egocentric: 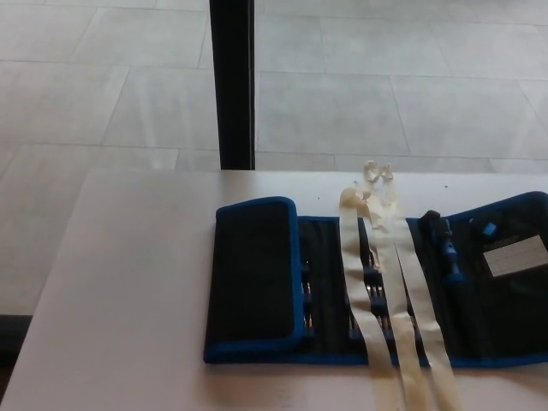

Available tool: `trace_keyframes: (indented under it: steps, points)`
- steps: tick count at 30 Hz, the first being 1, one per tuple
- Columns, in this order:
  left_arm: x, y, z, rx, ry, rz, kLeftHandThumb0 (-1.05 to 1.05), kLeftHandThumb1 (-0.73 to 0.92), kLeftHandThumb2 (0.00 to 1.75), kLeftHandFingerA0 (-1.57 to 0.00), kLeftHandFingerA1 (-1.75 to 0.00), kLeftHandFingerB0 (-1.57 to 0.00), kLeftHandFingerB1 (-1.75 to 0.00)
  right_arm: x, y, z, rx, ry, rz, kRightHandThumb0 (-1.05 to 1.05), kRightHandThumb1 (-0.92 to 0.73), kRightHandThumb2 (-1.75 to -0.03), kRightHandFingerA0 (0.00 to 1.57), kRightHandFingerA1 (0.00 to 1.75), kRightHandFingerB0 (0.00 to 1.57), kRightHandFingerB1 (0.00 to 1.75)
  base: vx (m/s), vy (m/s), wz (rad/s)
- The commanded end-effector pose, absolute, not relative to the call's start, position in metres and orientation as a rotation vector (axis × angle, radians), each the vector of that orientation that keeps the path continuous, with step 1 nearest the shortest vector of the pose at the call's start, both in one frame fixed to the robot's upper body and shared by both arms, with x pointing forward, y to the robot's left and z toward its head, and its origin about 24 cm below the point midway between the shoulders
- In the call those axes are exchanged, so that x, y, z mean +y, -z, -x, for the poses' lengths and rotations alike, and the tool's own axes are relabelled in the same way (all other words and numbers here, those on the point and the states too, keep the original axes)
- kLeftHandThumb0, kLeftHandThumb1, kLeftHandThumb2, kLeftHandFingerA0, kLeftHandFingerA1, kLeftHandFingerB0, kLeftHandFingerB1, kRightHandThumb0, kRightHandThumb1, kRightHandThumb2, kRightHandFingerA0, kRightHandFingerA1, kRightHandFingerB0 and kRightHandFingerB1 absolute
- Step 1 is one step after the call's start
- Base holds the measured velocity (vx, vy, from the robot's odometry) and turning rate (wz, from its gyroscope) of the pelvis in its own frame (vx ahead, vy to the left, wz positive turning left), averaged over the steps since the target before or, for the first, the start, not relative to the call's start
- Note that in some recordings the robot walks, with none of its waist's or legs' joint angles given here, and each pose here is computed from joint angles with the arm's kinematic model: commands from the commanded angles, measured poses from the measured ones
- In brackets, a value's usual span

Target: The robot uses its right hand to lift an edge of the toolkit kept in middle of the desk and make one fold in it

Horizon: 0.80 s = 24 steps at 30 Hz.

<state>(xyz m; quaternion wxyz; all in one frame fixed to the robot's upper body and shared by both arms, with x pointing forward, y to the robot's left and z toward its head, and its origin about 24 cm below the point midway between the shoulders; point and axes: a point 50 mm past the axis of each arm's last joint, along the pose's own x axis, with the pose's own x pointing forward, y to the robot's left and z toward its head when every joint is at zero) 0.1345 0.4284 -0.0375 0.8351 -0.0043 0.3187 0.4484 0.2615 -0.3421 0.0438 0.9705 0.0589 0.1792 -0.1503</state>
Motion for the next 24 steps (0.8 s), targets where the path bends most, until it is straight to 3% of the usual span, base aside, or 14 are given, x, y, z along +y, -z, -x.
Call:
trace_keyframes:
  steps: [1,4,5,6,7,10,11,12,13,14,15,16,17,24]
  points:
    - [0.436,0.029,-0.134,0.654,-0.975,-0.006,-0.62,0.52,0.56,-0.70,-0.68,-0.63,-0.51,-0.342,-0.034,-0.264,0.463,0.305,-0.189,-0.57,-0.69,-0.60,0.39,0.44,0.27,0.35,0.00,0.000,0.00]
    - [0.437,0.027,-0.135,0.638,-0.983,0.011,-0.62,0.51,0.56,-0.69,-0.66,-0.62,-0.51,-0.343,-0.028,-0.264,0.480,0.331,-0.256,-0.55,-0.69,-0.60,0.39,0.45,0.28,0.37,0.00,0.000,0.00]
    - [0.436,0.027,-0.138,0.633,-0.969,0.017,-0.61,0.38,0.82,-0.65,-0.71,-0.53,-0.61,-0.346,-0.019,-0.260,0.515,0.389,-0.310,-0.53,-0.72,-0.60,0.44,0.47,0.26,0.37,0.00,0.000,0.00]
    - [0.436,0.027,-0.138,0.633,-0.963,0.017,-0.61,0.38,0.82,-0.65,-0.71,-0.53,-0.61,-0.347,-0.015,-0.258,0.529,0.412,-0.323,-0.53,-0.72,-0.60,0.44,0.47,0.26,0.37,0.00,0.000,0.00]
    - [0.436,0.028,-0.139,0.640,-0.955,0.007,-0.62,0.52,0.56,-0.71,-0.70,-0.59,-0.50,-0.348,-0.012,-0.256,0.545,0.425,-0.343,-0.53,-0.74,-0.62,0.40,0.46,0.22,0.35,0.00,0.000,0.00]
    - [0.436,0.028,-0.137,0.647,-0.952,-0.001,-0.62,0.52,0.56,-0.71,-0.70,-0.59,-0.50,-0.347,-0.008,-0.256,0.561,0.461,-0.399,-0.51,-0.72,-0.61,0.42,0.47,0.25,0.36,0.00,0.000,0.00]
    - [0.437,0.028,-0.136,0.652,-0.949,-0.018,-0.62,0.53,0.56,-0.70,-0.69,-0.59,-0.49,-0.346,-0.007,-0.257,0.565,0.465,-0.406,-0.50,-0.72,-0.60,0.45,0.48,0.27,0.36,0.00,0.000,0.00]
    - [0.437,0.028,-0.135,0.649,-0.956,-0.010,-0.63,0.40,0.84,-0.64,-0.71,-0.53,-0.60,-0.344,-0.008,-0.259,0.572,0.462,-0.409,-0.48,-0.74,-0.61,0.43,0.46,0.27,0.36,0.00,0.000,0.00]
    - [0.437,0.029,-0.133,0.643,-0.965,0.002,-0.62,0.52,0.56,-0.63,-0.63,-0.56,-0.49,-0.339,-0.010,-0.262,0.572,0.431,-0.430,-0.49,-0.74,-0.61,0.42,0.46,0.27,0.37,0.00,0.000,0.00]
    - [0.437,0.029,-0.133,0.646,-0.965,-0.013,-0.62,0.51,0.56,-0.64,-0.63,-0.59,-0.50,-0.335,-0.011,-0.265,0.578,0.435,-0.427,-0.49,-0.72,-0.60,0.44,0.46,0.29,0.38,0.00,0.000,0.00]
    - [0.437,0.028,-0.133,0.649,-0.964,-0.019,-0.63,0.39,0.83,-0.63,-0.70,-0.55,-0.61,-0.332,-0.012,-0.267,0.578,0.417,-0.434,-0.49,-0.72,-0.61,0.44,0.46,0.28,0.39,0.00,0.000,0.00]
    - [0.437,0.029,-0.133,0.656,-0.961,-0.025,-0.64,0.52,0.55,-0.67,-0.66,-0.60,-0.50,-0.327,-0.013,-0.270,0.582,0.400,-0.427,-0.52,-0.69,-0.61,0.51,0.48,0.31,0.41,0.00,0.000,0.00]
    - [0.437,0.029,-0.133,0.655,-0.959,-0.018,-0.64,0.39,0.83,-0.65,-0.72,-0.54,-0.61,-0.322,-0.015,-0.273,0.583,0.359,-0.435,-0.51,-0.73,-0.61,0.45,0.46,0.26,0.39,0.00,0.000,0.00]
    - [0.435,0.031,-0.133,0.658,-0.964,-0.002,-0.64,0.39,0.82,-0.67,-0.72,-0.55,-0.60,-0.277,-0.029,-0.292,0.577,0.221,-0.469,-0.50,-0.69,-0.61,0.51,0.45,0.31,0.40,0.00,0.000,0.00]
